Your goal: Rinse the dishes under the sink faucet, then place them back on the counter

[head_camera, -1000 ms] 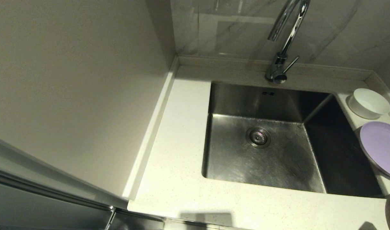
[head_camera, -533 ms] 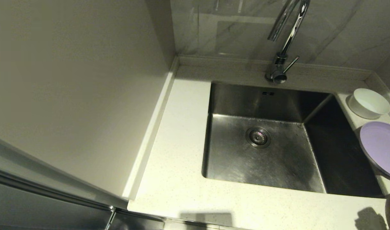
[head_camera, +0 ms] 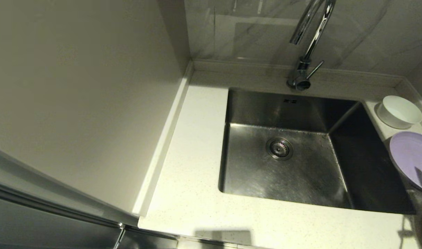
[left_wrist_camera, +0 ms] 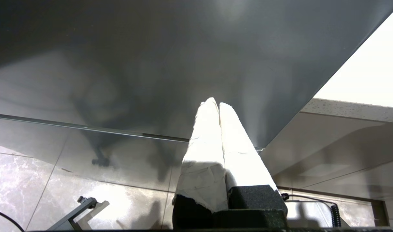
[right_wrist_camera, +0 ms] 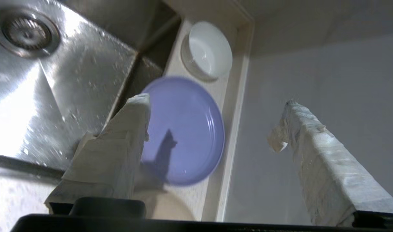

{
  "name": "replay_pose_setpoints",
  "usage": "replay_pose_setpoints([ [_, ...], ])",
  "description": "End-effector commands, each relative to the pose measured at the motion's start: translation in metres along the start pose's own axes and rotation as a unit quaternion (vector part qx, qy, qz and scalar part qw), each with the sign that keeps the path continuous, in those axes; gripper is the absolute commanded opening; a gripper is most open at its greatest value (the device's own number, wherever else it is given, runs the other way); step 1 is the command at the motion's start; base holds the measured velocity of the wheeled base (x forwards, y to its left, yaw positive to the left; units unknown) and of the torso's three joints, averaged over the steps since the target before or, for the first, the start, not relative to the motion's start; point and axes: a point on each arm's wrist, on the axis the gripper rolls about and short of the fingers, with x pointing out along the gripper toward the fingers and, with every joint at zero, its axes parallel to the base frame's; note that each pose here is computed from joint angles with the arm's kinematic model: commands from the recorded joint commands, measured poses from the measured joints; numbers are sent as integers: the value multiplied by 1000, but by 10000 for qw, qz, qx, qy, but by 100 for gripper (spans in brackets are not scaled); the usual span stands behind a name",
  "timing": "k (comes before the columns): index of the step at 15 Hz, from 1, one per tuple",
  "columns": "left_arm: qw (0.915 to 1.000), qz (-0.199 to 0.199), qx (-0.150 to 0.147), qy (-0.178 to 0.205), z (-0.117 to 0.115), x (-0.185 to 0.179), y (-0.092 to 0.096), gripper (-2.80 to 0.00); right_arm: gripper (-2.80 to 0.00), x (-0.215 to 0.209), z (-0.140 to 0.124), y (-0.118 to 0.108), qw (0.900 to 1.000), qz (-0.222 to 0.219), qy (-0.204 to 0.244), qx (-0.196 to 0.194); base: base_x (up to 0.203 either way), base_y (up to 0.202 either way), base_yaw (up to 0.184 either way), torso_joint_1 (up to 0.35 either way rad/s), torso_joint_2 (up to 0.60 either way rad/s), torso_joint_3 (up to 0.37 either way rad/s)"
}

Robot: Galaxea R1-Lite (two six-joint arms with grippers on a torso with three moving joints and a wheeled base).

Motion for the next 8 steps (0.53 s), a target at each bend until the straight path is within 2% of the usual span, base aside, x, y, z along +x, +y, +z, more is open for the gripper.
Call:
replay_pose_setpoints([
  [1,10000,2,-1,-9,0,0,0,-280,0,34,20,-18,9973,503,478,239,0,0,0,0,0,0],
  [4,10000,2,-1,-9,0,0,0,-280,0,70,43,-19,9851,1150,1003,798,0,0,0,0,0,0],
  [6,10000,2,-1,-9,0,0,0,-280,0,83,53,-14,9769,1431,1133,1111,0,0,0,0,0,0],
  [7,10000,2,-1,-9,0,0,0,-280,-280,85,57,-12,9743,1542,1177,1149,0,0,0,0,0,0],
  [8,10000,2,-1,-9,0,0,0,-280,-280,87,58,-9,9730,1592,1229,1135,0,0,0,0,0,0],
])
